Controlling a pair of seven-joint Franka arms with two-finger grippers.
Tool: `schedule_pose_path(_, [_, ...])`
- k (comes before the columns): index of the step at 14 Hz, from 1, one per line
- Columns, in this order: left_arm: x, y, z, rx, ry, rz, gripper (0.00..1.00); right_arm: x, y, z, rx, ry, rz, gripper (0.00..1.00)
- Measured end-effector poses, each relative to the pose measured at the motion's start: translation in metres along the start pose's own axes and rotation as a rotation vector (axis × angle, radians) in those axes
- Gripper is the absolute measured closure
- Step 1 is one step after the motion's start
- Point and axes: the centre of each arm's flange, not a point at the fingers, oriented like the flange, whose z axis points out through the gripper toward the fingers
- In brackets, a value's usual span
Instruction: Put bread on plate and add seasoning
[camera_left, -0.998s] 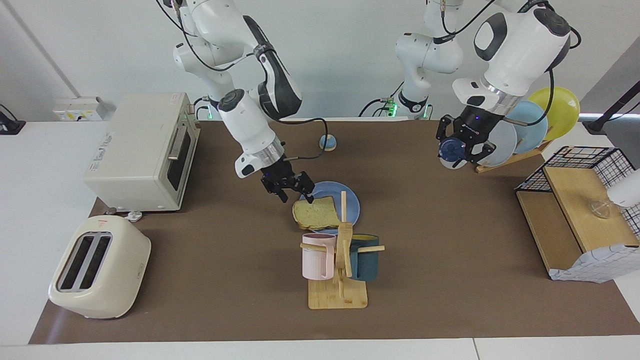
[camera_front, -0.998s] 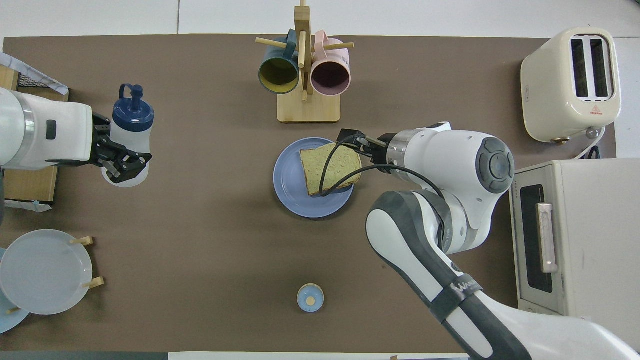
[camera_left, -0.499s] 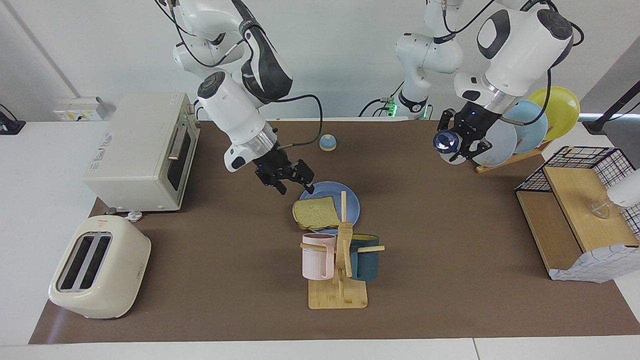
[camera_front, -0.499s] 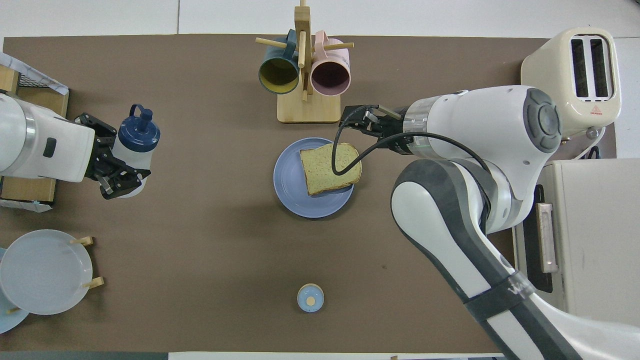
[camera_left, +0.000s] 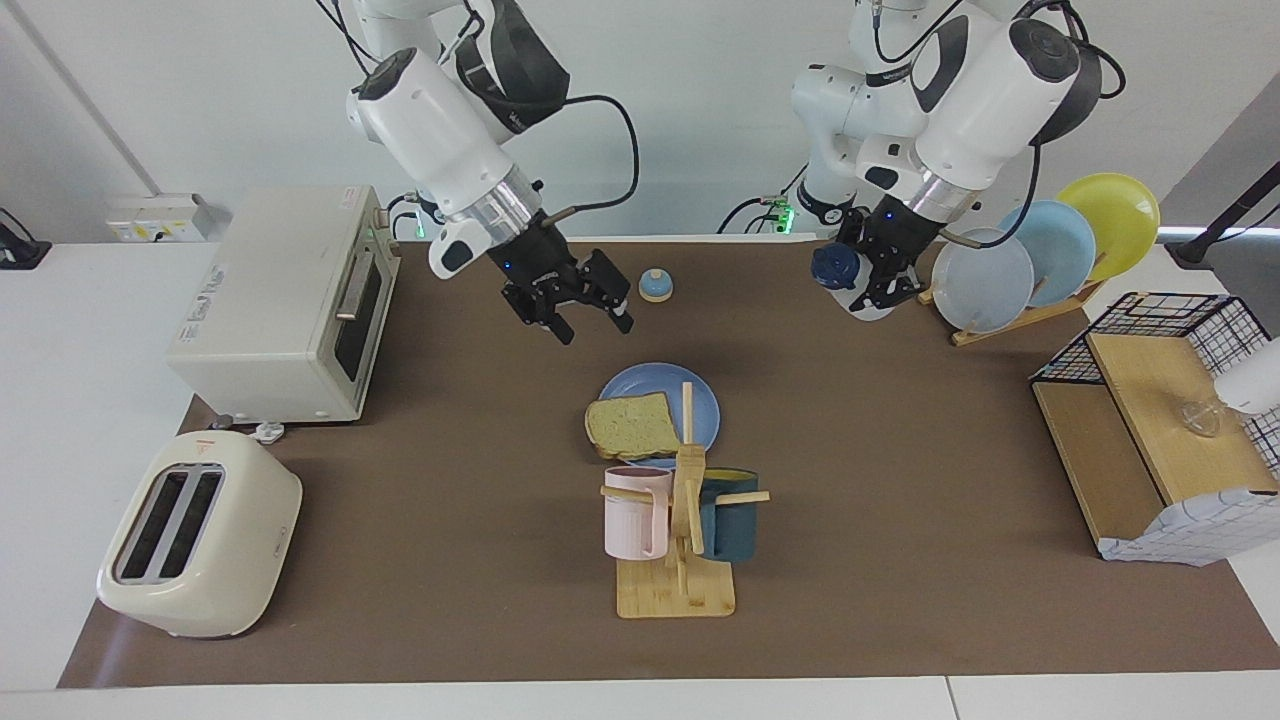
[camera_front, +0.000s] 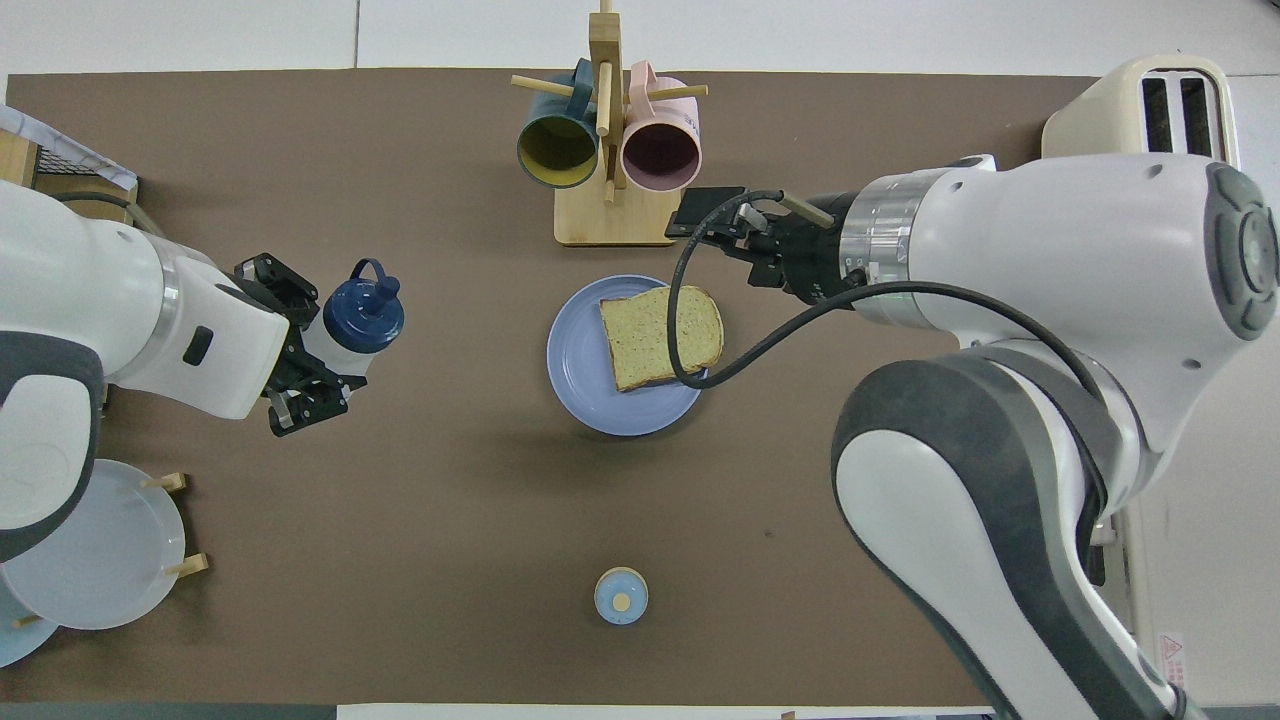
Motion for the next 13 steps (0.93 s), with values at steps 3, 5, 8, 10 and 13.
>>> schedule_pose_path(3, [0.015, 0.016, 0.007, -0.020, 0.003, 0.053, 0.56, -0.042, -0.045, -0.005, 0.041, -0.027, 0.037, 0.00])
schedule_pose_path(5, [0.022, 0.024, 0.012, -0.036, 0.018, 0.073, 0.56, -0.065, -0.066, -0.001, 0.054, -0.050, 0.033, 0.00])
schedule_pose_path(8, [0.027, 0.034, 0.019, -0.049, 0.028, 0.093, 0.56, -0.094, -0.083, 0.007, 0.054, -0.085, 0.000, 0.00])
schedule_pose_path(10, [0.026, 0.036, 0.021, -0.052, 0.032, 0.094, 0.56, -0.106, -0.087, 0.011, 0.026, -0.109, -0.028, 0.04])
schedule_pose_path(13, [0.026, 0.037, 0.021, -0.056, 0.036, 0.094, 0.56, -0.111, -0.097, -0.004, -0.003, -0.140, -0.061, 0.15])
